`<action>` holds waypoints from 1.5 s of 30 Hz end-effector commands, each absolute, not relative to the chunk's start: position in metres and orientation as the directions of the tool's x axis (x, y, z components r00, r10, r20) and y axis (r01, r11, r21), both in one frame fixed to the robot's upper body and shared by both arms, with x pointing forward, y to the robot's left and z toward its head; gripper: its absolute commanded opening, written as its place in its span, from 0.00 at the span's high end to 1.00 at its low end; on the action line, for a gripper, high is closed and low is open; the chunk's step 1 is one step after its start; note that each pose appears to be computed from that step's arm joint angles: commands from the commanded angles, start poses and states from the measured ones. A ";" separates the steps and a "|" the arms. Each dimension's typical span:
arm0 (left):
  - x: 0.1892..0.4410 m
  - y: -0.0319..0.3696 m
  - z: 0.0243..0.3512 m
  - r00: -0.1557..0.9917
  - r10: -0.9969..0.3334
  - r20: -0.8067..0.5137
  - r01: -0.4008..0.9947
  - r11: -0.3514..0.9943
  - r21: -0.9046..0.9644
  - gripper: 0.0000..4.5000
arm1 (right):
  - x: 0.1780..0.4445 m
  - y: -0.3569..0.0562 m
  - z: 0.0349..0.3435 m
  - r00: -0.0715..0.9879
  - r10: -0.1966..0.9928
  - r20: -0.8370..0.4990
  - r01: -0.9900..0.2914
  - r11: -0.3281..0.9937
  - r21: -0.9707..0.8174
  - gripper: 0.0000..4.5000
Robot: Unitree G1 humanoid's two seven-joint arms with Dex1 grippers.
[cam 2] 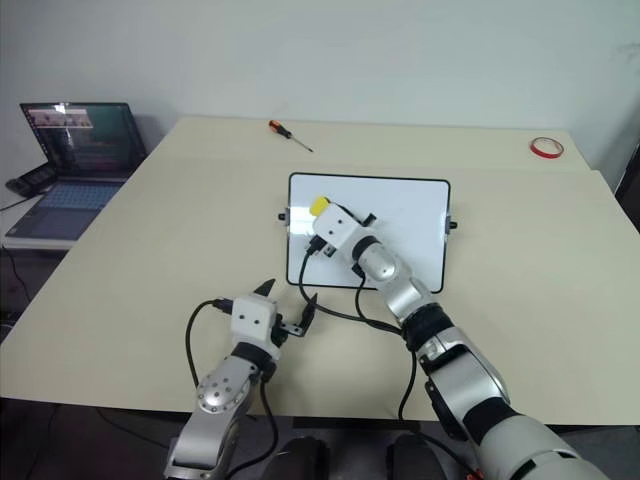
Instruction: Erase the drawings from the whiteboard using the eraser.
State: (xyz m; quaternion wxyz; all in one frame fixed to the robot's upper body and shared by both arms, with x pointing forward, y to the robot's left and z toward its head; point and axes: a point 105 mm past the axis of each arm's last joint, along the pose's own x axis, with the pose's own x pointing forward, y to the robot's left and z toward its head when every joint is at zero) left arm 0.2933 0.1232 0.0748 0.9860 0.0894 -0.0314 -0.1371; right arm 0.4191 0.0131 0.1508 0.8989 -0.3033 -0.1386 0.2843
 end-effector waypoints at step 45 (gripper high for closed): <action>0.298 0.118 0.099 0.943 -0.300 0.141 0.273 0.944 0.183 0.00 | 0.426 -0.011 0.131 0.836 0.549 -0.003 -0.427 0.647 -0.632 0.73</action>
